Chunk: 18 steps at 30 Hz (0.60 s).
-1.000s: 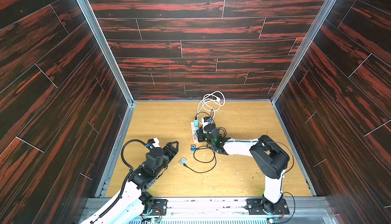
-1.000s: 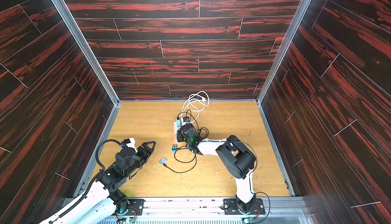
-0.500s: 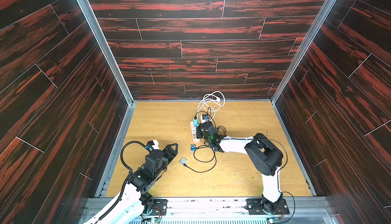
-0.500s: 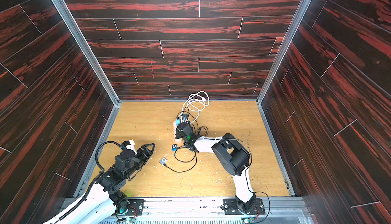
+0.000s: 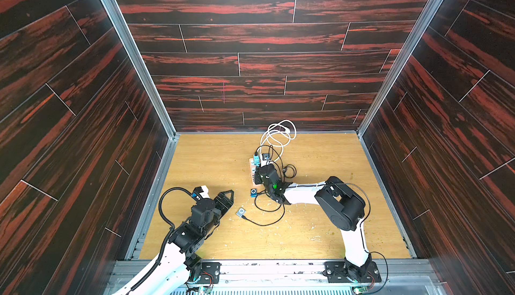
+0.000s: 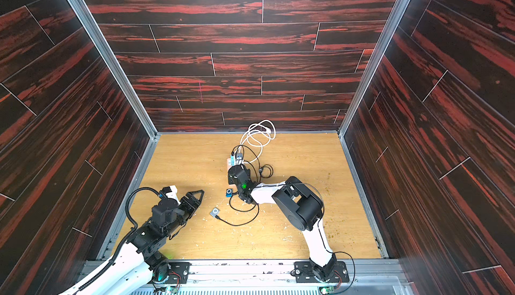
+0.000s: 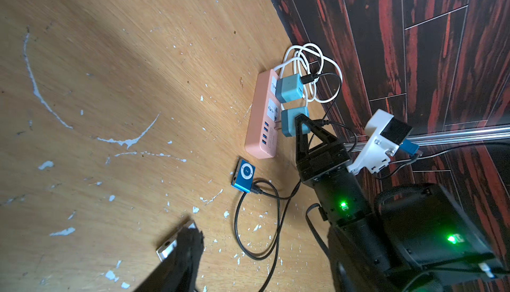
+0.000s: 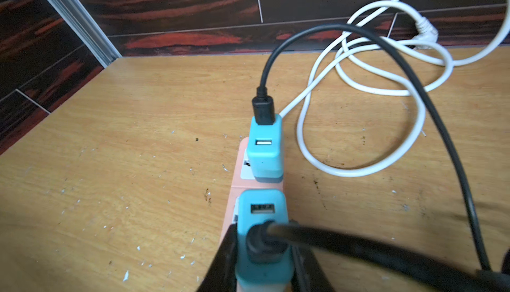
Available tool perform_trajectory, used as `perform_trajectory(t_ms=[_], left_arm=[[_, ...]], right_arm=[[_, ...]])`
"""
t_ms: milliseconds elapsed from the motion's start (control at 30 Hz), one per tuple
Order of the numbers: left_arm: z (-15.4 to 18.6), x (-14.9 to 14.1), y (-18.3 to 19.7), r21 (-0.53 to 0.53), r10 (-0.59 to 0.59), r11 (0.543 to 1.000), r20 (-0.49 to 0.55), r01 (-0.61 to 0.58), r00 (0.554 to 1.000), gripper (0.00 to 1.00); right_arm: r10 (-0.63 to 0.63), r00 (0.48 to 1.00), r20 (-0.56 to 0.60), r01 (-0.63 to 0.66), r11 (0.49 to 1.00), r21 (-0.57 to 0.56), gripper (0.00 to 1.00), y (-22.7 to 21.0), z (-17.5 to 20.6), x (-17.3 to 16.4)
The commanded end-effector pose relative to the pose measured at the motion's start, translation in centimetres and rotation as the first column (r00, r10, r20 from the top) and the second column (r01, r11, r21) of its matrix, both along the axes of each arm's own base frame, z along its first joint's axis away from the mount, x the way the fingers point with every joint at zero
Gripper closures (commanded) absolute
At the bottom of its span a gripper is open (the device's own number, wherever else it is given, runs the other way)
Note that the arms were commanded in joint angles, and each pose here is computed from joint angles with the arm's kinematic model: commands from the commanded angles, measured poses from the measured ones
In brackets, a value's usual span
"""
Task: Charge mp3
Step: Insert the plug into the socket.
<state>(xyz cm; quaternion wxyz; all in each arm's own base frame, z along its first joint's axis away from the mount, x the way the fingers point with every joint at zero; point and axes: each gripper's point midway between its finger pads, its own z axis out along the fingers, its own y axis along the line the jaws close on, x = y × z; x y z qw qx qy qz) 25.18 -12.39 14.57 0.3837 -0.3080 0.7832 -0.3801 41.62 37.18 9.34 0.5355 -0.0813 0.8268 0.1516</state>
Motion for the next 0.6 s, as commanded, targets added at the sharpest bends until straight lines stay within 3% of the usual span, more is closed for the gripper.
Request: perform_trajectory(t_ms=[0,567], left_arm=[[-0.3,-0.1,0.3,0.007,0.006,1.0,0.014,-0.006,1.0,0.26],[-0.4,-0.2,0.6,0.002,0.012,1.0,0.021,-0.012,1.0,0.27]], right_arm=[[-0.01,1.0,0.016,0.011,0.998,-0.057,1.0,-0.5,0.5,0.2],[0.031,0.999,-0.043,-0.034,0.996,-0.086,1.0,1.1,-2.4,1.4]])
